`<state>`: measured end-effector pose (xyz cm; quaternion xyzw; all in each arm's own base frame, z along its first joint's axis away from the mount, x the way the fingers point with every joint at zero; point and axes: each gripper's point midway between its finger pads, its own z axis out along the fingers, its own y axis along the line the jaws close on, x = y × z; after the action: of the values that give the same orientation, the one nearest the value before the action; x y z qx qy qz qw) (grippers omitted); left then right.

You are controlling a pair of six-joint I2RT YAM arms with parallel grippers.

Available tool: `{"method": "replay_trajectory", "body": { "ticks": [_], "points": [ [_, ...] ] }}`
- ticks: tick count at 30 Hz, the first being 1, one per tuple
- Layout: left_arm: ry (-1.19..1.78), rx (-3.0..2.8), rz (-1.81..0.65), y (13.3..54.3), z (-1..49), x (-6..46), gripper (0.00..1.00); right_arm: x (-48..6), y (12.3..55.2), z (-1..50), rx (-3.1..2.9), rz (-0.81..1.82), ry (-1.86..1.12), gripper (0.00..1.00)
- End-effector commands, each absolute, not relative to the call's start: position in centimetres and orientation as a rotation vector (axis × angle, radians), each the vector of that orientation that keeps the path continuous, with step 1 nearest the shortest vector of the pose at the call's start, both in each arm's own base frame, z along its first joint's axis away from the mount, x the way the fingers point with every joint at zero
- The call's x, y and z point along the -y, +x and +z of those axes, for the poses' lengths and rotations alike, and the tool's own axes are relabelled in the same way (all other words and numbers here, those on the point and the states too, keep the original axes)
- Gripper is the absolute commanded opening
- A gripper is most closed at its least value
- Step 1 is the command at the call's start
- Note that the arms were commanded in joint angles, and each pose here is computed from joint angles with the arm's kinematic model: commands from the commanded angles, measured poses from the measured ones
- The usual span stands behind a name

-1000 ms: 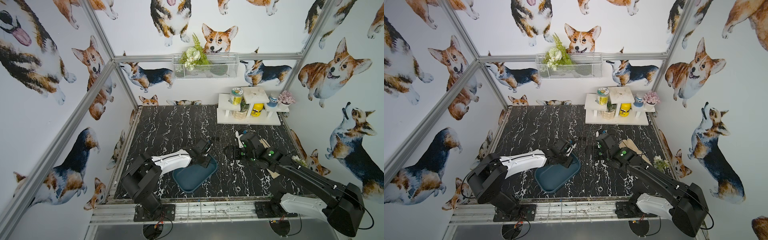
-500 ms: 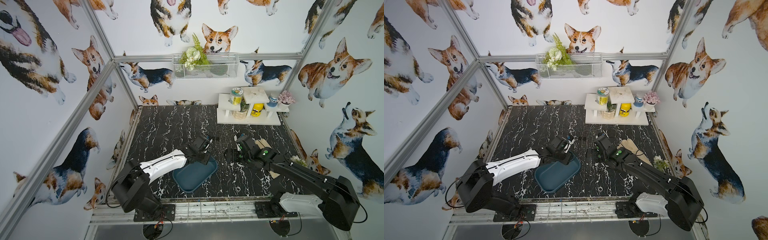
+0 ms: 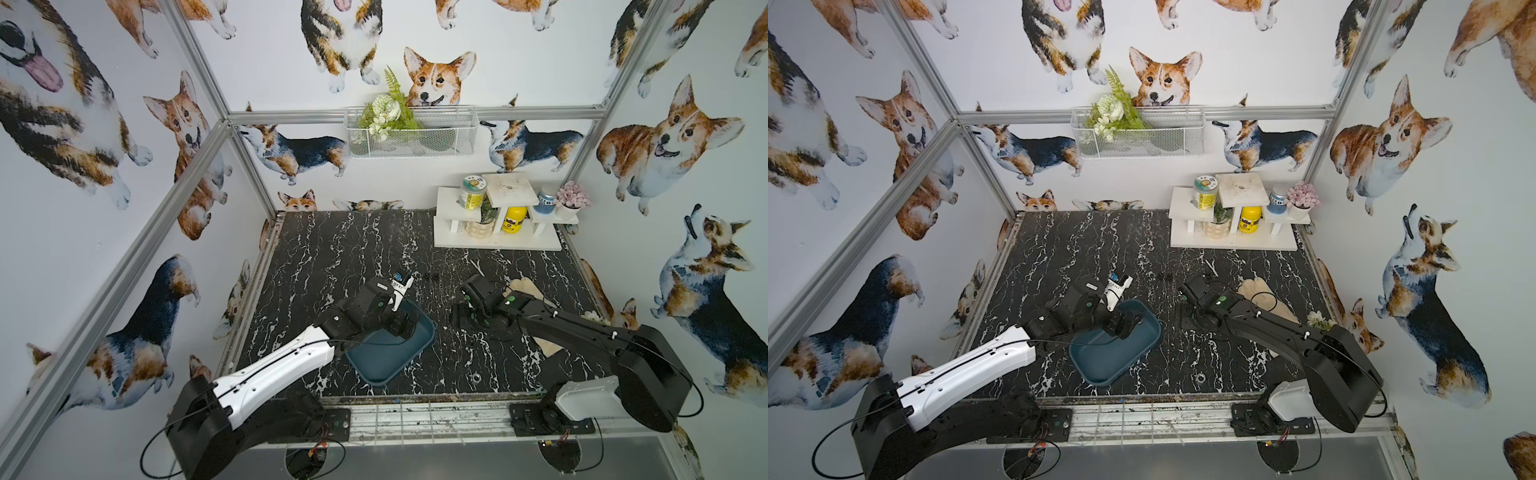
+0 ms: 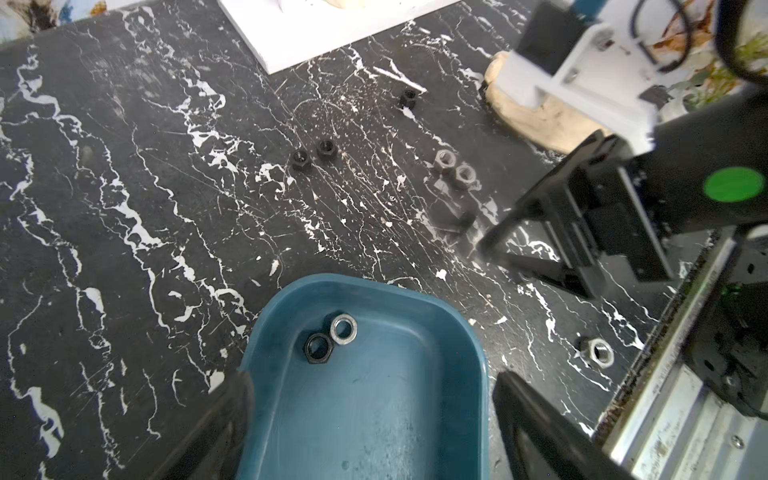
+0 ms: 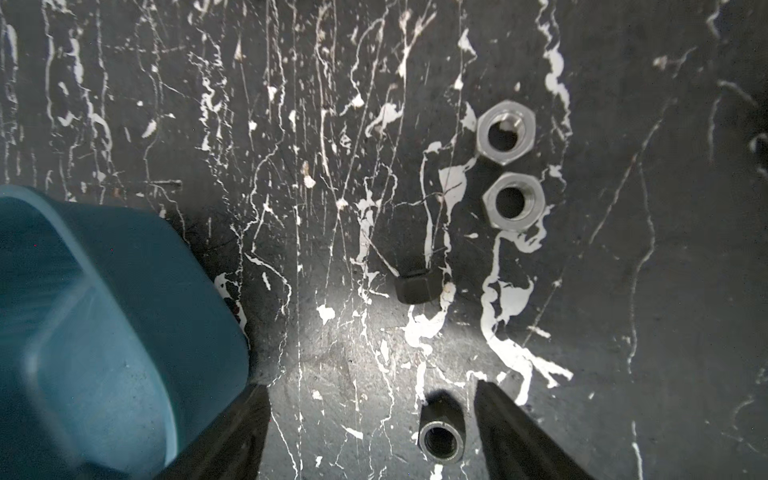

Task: Put the nuts on the desktop into the storage box
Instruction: Pick up the nut from the center of the board.

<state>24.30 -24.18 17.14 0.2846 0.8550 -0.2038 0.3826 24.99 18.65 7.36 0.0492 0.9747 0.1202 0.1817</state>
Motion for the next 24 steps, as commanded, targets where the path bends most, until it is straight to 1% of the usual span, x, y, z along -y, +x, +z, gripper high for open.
{"method": "replay_trajectory", "body": {
  "ticks": [1, 3, 5, 6, 11, 12, 14, 19, 24],
  "points": [
    [0.802, -2.067, -0.582, 23.6, 17.9, 25.0, 0.97, -17.6, 25.2, 6.9, -2.758, 0.262, 0.311, 0.74],
    [0.806, -2.034, -0.584, 23.3, 17.8, 24.7, 0.98, -17.4, 25.4, 6.7, -2.745, 0.237, 0.418, 0.72],
    [0.799, -2.005, -0.585, 23.2, 18.0, 24.4, 0.99, -16.7, 25.8, 6.5, -2.712, 0.196, 0.543, 0.72],
    [0.793, -1.992, -0.587, 23.1, 18.1, 24.3, 0.99, -16.6, 26.1, 6.5, -2.695, 0.187, 0.587, 0.70],
    [0.788, -1.950, -0.595, 22.8, 18.6, 24.0, 0.99, -17.0, 27.2, 6.3, -2.640, 0.200, 0.735, 0.64],
    [0.788, -1.946, -0.597, 22.7, 18.7, 24.0, 1.00, -17.1, 27.4, 6.2, -2.632, 0.209, 0.756, 0.59],
    [0.787, -1.943, -0.594, 22.6, 18.7, 23.8, 1.00, -17.3, 27.6, 5.9, -2.628, 0.222, 0.787, 0.55],
    [0.779, -1.928, -0.587, 22.4, 18.6, 23.4, 1.00, -17.9, 27.8, 4.7, -2.642, 0.224, 0.805, 0.52],
    [0.776, -1.912, -0.579, 22.5, 18.6, 23.3, 1.00, -18.1, 28.0, 3.3, -2.669, 0.189, 0.811, 0.47]
  ]
}}
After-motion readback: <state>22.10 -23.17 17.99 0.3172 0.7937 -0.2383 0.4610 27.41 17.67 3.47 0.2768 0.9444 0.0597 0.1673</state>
